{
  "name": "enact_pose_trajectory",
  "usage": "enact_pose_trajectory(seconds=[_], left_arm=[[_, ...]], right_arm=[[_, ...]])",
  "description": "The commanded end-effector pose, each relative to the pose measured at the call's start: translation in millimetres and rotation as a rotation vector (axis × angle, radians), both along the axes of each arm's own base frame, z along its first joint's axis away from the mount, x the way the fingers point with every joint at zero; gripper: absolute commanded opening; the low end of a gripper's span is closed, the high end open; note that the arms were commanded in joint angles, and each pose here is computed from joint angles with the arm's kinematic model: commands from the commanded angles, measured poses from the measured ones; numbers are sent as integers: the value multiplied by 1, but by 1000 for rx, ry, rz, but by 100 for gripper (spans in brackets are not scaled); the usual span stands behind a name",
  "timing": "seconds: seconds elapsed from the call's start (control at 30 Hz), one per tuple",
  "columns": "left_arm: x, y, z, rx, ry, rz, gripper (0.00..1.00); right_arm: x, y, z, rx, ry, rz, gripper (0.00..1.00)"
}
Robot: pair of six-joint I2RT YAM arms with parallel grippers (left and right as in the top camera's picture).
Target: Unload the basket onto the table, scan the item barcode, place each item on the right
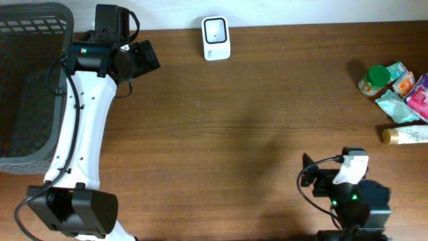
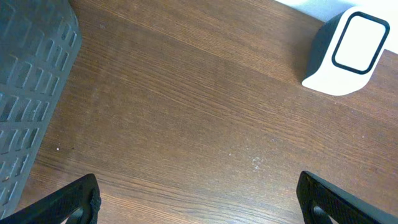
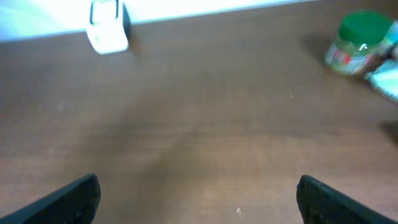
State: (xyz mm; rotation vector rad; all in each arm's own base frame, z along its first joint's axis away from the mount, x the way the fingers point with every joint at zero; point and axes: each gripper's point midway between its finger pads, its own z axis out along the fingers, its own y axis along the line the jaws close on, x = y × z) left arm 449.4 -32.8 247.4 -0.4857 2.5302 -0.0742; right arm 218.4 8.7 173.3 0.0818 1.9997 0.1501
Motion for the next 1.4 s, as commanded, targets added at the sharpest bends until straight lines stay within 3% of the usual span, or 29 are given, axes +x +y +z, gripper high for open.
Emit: enact_pose_trajectory(seconds=[0.0, 0.17, 0.53, 0.7, 0.97, 1.37], left_arm=[[1, 1, -3, 18, 9, -13, 99], [1, 1, -3, 18, 9, -13, 99], [1, 1, -3, 18, 9, -13, 99], [1, 1, -3, 18, 9, -13, 99], [1, 1, -3, 18, 9, -13, 99], [1, 1, -3, 18, 9, -13, 99]], right_arm=[[5, 17, -17, -15, -82, 109, 99], [8, 24, -8, -117, -259, 182, 99], [22, 23, -14, -265, -365, 180, 99], [28, -6, -16, -123, -363, -19, 99], [30, -10, -32, -98, -291, -43, 99], [27, 3, -18, -98, -355, 3, 99]])
